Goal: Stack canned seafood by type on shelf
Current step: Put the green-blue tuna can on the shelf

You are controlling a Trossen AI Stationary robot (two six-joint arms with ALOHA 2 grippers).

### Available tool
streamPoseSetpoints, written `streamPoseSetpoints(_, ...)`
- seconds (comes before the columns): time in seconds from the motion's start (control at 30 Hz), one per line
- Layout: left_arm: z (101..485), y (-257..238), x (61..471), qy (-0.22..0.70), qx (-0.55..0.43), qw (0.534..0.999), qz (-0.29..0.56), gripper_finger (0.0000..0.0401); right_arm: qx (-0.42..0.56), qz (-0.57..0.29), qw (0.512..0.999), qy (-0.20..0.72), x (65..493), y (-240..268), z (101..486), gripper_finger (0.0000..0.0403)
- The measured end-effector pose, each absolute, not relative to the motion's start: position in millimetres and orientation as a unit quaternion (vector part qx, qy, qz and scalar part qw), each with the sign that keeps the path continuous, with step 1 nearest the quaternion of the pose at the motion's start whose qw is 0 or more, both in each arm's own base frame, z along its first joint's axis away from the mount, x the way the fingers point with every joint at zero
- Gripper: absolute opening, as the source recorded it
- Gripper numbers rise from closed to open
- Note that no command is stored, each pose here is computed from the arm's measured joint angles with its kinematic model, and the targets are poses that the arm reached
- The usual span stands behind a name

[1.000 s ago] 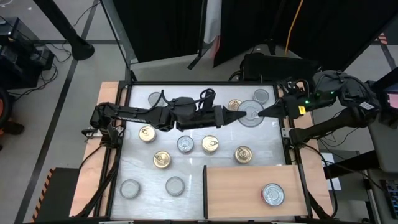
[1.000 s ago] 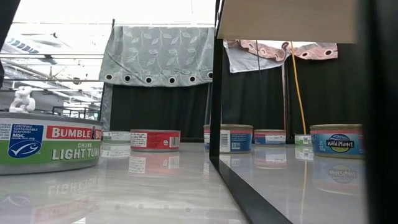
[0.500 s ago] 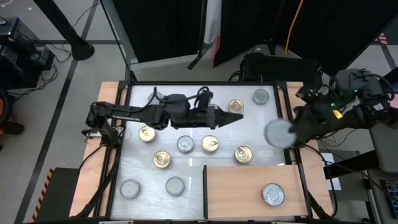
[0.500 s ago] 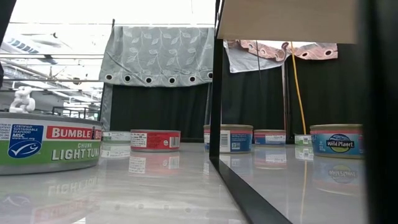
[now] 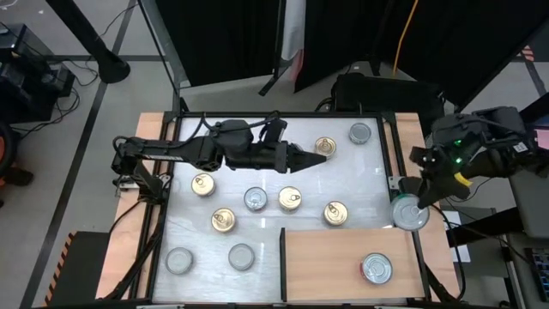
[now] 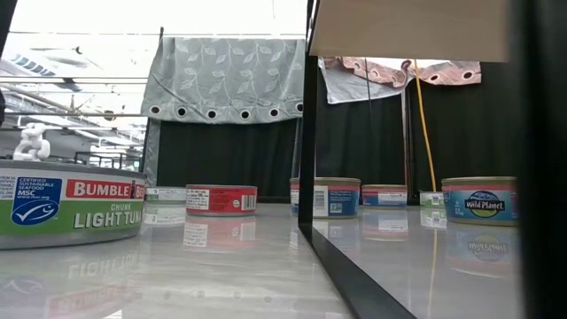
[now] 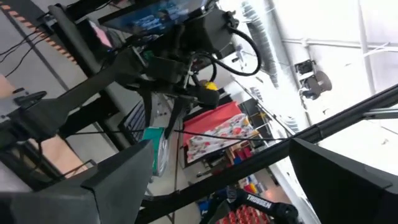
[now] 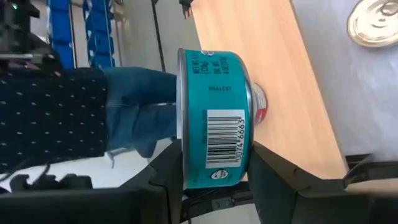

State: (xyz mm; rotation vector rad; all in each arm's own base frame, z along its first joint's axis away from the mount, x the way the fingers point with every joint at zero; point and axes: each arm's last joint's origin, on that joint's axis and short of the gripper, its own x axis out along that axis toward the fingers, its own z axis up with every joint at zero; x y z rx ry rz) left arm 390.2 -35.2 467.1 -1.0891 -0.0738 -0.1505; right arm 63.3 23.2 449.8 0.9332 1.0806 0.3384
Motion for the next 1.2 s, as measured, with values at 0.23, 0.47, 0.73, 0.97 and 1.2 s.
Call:
streamPoseSetpoints(0.23,467.9,-34.5,389.3,-0.035,-0.520,0.851,-0.071,0.0372,0.408,0.175,0.718,0.535,77.7,29.4,431.7,0.0133)
streamPoseSetpoints(0.47,467.5,-34.5,389.4,-0.034,-0.520,0.851,-0.071,0.0372,0.375,0.243,0.687,0.574,90.4,44.6,409.9,0.0138)
streamPoseSetpoints(0.73,464.0,-34.6,389.8,-0.019,-0.517,0.854,-0.062,0.0372,0.347,0.304,0.659,0.594,111.1,73.9,377.4,0.0142)
streamPoseSetpoints(0.97,461.2,-35.0,390.0,-0.003,-0.517,0.854,-0.061,0.0372,0.328,0.325,0.629,0.625,115.3,99.9,342.7,0.0143)
streamPoseSetpoints(1.2,461.3,-35.9,389.9,0.003,-0.519,0.852,-0.072,0.0372,0.309,0.307,0.631,0.643,110.7,115.4,322.4,0.0143)
